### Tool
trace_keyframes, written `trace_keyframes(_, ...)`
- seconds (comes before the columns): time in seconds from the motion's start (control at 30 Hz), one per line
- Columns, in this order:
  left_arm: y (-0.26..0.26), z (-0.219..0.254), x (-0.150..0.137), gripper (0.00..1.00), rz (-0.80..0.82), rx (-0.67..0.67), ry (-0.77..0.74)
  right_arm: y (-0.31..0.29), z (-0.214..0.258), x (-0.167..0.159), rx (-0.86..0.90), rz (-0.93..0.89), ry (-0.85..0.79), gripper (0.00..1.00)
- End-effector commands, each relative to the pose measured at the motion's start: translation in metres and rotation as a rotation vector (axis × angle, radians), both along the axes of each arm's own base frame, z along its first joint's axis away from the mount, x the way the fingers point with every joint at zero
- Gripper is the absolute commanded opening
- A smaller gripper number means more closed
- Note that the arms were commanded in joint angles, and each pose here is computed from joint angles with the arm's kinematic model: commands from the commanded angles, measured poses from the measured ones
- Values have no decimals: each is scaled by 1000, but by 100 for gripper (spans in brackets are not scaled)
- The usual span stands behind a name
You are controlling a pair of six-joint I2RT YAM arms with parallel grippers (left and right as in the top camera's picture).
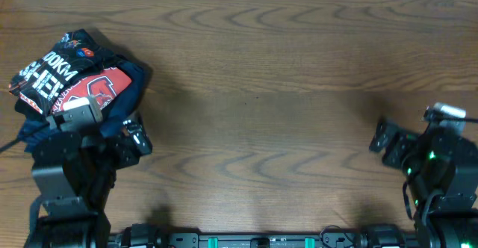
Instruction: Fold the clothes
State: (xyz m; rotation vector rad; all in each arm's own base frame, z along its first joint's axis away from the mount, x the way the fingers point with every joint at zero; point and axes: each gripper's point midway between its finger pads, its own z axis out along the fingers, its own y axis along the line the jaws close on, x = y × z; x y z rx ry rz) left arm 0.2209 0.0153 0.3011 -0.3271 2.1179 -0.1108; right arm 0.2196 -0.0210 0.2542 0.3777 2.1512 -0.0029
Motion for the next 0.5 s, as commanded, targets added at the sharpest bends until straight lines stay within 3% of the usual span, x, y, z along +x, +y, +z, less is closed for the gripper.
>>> trace_keyframes(0.0,-3,4,-7,98,-5,-14,-24,-6,-16,-15,-15,-31,70,99)
trace_keyframes(0.23,-3,-2,-11,98,-4,-17,3,-7,-51,-50,-29,-29,275,99)
trace_keyframes(0.47,-3,-2,-11,98,-4,-17,3,-8,-56,-56,-31,-30,308,99)
